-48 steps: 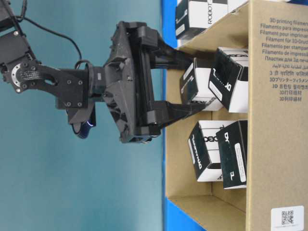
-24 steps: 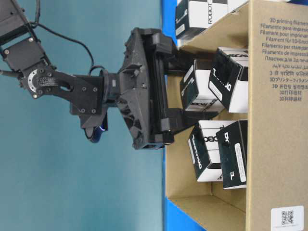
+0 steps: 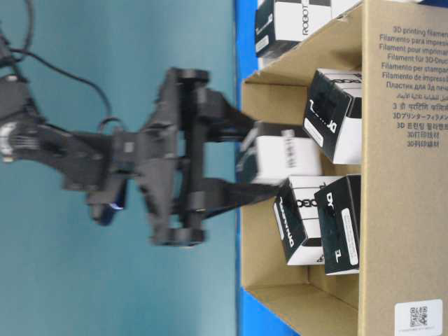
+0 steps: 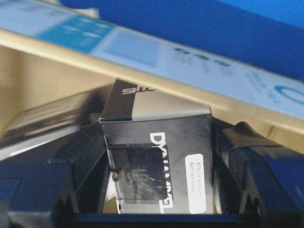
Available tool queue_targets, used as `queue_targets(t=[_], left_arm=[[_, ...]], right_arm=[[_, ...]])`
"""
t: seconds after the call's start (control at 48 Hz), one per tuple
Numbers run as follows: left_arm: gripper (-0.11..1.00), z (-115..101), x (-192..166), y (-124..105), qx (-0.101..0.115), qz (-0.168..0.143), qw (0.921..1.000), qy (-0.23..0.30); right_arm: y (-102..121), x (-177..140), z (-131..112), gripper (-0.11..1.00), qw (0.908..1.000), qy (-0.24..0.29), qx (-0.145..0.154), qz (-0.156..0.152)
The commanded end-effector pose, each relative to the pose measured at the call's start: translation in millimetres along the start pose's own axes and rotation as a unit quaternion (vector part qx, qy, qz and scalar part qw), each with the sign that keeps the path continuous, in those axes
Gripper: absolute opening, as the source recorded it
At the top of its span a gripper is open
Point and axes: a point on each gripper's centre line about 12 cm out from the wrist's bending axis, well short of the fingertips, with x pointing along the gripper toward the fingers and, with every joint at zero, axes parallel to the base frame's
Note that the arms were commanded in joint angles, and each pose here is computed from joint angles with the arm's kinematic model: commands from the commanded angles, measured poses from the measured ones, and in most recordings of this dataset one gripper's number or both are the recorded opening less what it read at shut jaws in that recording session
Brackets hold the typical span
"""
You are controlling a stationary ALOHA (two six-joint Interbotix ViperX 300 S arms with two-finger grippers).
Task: Pick a box that is randomly placed inside the cardboard box.
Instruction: 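Lift the held box out and carry it right over the white tray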
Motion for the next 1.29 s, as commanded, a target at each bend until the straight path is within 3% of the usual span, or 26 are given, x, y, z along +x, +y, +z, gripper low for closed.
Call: queue_targets(t=[0.0, 0.187, 0.541, 0.708, 0.916, 1.103, 1.27], left_arm=[[-0.07, 4.9, -0.7, 0.4, 0.002, 0.002, 1.0, -0.006], [-0.07, 4.7, -0.7, 0.4, 0.002, 0.002, 1.0, -0.005], [-0.07, 1.3, -0.5, 2.6, -0.001, 0.008, 0.9999, 0.007], [-0.07, 3.3, -2.6, 4.7, -0.004, 0.014, 0.9999, 0.002], [-0.07, 4.4, -4.4, 5.6, -0.005, 0.017, 0.9998, -0.002], [-0.07, 5.2, -5.3, 5.6, -0.005, 0.017, 0.9998, -0.005], [-0.07, 5.4, -5.9, 5.5, -0.004, 0.017, 0.9998, -0.006]], right_arm=[[3.3, -27.4, 10.1, 0.61, 0.9997, -0.016, 0.002, 0.021], [-3.3, -75.5, 12.9, 0.61, 0.999, -0.028, -0.001, 0.034], [-27.1, -148.0, -11.6, 0.61, 0.9986, -0.029, 0.002, 0.044], [-37.5, -143.2, -35.0, 0.61, 0.9994, -0.012, 0.007, 0.031], [-63.8, -133.8, -64.6, 0.61, 0.9984, -0.002, 0.053, 0.022], [-88.8, -119.5, -90.5, 0.61, 0.9969, 0.006, 0.077, 0.015], [-97.1, -104.9, -105.6, 0.61, 0.9954, 0.009, 0.092, 0.024]])
